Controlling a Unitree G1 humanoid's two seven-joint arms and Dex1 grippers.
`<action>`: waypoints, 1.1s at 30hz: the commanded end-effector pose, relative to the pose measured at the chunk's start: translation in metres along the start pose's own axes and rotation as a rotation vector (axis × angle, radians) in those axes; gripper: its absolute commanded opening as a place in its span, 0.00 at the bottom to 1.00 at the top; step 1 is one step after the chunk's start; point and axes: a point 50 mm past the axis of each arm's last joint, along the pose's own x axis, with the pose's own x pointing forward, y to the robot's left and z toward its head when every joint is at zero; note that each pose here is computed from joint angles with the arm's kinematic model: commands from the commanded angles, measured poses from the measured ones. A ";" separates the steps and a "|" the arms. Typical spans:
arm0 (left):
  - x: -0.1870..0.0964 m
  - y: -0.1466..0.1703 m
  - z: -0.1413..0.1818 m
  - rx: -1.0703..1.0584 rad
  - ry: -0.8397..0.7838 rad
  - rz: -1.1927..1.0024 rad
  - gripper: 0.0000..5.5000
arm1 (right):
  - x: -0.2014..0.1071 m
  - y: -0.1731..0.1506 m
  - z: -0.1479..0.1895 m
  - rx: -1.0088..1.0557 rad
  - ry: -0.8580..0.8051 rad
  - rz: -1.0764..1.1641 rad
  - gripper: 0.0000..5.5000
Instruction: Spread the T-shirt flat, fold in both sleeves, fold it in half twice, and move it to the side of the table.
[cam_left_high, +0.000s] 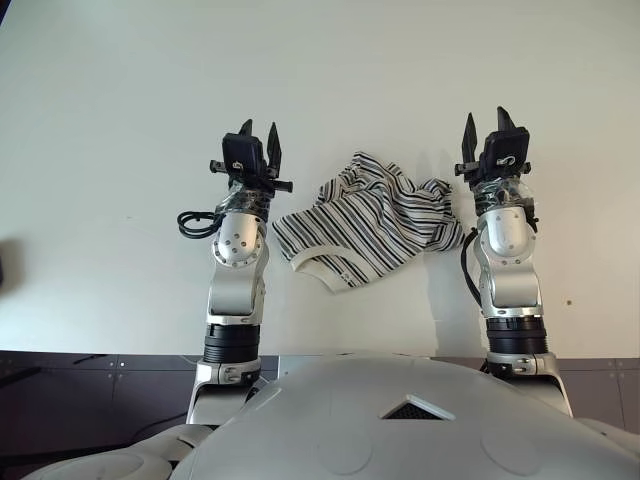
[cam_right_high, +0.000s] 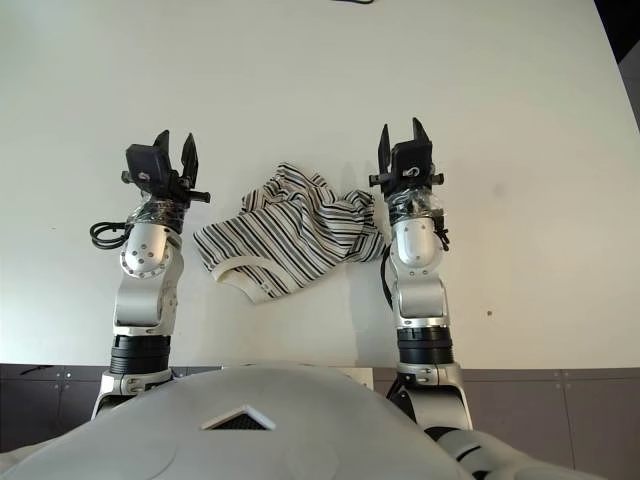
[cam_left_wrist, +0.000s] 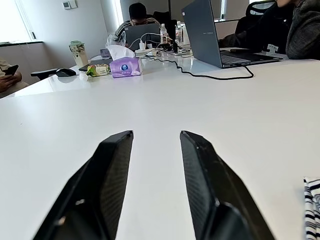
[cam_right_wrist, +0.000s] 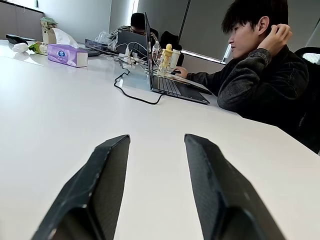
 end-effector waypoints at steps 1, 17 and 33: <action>0.002 -0.002 0.004 0.016 -0.006 -0.023 0.32 | -0.001 0.001 -0.001 -0.031 -0.002 0.030 0.37; 0.002 -0.005 0.006 0.077 -0.033 -0.060 0.32 | 0.004 0.004 0.000 -0.096 -0.029 0.098 0.37; 0.000 -0.001 0.005 0.170 -0.040 -0.118 0.32 | -0.006 0.008 0.008 -0.110 -0.071 0.228 0.37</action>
